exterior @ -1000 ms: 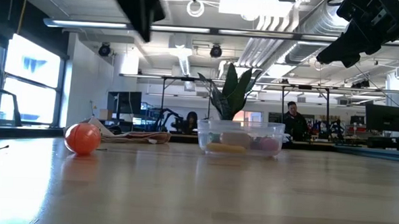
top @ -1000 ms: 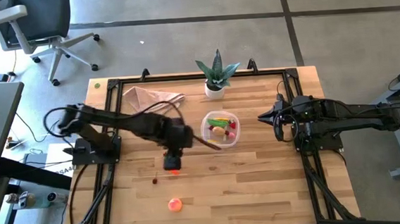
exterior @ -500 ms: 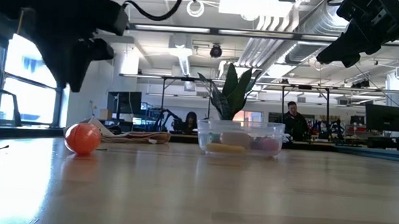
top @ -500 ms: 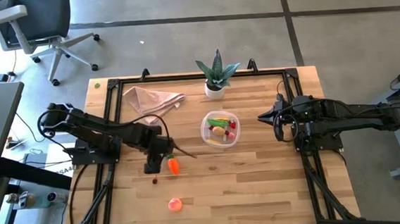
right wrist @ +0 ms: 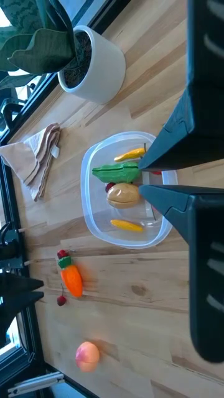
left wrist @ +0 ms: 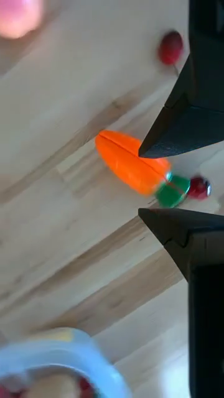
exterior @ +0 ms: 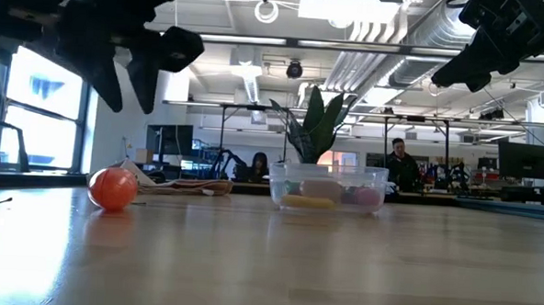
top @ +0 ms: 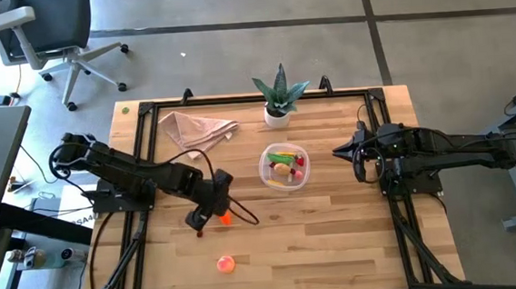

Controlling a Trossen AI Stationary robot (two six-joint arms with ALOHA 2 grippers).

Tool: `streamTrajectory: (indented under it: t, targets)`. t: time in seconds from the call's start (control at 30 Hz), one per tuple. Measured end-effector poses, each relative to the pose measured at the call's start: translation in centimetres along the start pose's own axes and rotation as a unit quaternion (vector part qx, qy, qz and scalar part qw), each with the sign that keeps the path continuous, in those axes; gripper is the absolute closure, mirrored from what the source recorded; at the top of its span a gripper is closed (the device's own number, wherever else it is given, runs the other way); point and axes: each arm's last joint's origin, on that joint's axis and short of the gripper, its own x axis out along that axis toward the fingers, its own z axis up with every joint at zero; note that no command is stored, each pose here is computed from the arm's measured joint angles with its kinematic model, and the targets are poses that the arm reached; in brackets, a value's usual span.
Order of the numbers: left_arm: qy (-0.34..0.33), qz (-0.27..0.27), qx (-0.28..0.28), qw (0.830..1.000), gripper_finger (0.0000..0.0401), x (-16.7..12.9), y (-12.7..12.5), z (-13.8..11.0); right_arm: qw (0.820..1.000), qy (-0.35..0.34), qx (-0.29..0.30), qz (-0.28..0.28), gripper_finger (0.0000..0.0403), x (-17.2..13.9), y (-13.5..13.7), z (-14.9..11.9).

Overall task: Pick and placing Produce into tupperware
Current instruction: Put the carrot into the transparent bin

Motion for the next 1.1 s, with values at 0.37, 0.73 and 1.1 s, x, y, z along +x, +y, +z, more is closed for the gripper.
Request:
streamTrajectory:
  t: [0.37,0.73,1.1]
  targets:
    - [0.085,0.033,0.148,0.985,0.027,2.9,0.2,0.7,1.0,0.0,0.0,0.0,0.0367,0.0,0.0,0.0]
    - [0.093,0.067,0.151,0.982,0.027,1.6,-1.9,5.5,1.0,-0.001,0.0,0.0,0.0367,0.0,0.0,0.0]
    - [0.179,0.055,0.161,0.969,0.0222,4.1,-2.8,5.0,1.0,0.0,0.0,0.0,0.0367,0.0,0.0,0.0]
